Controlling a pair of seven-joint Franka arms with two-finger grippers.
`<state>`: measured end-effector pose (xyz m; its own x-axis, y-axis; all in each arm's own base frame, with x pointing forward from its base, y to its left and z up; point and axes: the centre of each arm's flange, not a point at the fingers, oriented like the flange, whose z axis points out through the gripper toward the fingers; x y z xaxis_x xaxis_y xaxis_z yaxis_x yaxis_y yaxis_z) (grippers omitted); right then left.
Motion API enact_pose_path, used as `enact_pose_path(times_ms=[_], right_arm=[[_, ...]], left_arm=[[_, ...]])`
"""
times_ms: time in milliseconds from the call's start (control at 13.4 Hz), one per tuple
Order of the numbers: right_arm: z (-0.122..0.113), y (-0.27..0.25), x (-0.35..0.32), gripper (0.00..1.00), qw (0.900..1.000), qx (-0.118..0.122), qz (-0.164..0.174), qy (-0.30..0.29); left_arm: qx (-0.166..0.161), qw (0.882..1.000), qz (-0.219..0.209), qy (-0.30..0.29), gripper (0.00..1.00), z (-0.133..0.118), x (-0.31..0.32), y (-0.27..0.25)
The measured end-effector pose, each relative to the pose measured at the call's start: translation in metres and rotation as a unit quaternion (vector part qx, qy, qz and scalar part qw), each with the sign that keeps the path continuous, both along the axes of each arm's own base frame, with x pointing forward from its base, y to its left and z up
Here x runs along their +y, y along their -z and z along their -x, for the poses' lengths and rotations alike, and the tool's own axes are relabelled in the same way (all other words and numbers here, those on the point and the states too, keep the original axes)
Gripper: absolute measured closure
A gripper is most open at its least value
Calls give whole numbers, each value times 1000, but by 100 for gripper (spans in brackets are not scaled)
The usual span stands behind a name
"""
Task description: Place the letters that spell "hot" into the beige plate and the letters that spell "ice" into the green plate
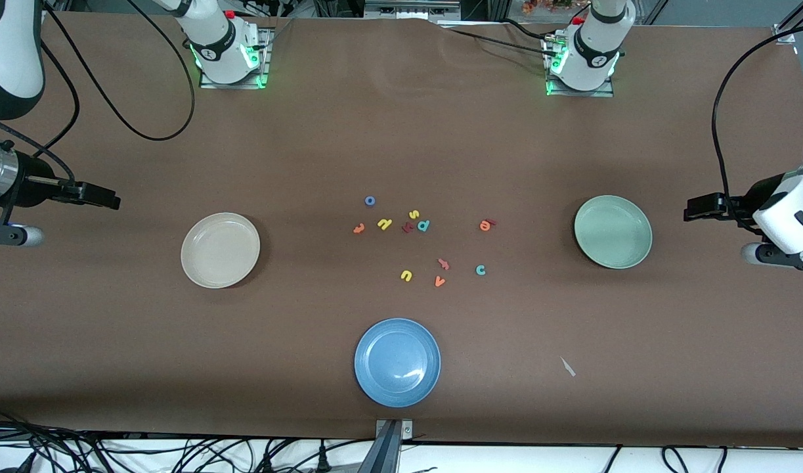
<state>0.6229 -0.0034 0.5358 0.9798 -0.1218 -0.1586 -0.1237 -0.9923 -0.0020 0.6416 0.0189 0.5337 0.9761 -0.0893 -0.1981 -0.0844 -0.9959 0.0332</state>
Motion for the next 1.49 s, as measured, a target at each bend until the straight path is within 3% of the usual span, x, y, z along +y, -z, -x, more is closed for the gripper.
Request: enact_pose_path(times_ms=[597, 1493], right_arm=[[-15, 13, 5, 0, 1000, -24, 6, -3], [-15, 12, 11, 0, 1000, -25, 5, -8]], left_arm=[[0, 1000, 0, 1, 0, 0, -1, 0], [0, 1000, 1, 3, 0, 0, -3, 0]])
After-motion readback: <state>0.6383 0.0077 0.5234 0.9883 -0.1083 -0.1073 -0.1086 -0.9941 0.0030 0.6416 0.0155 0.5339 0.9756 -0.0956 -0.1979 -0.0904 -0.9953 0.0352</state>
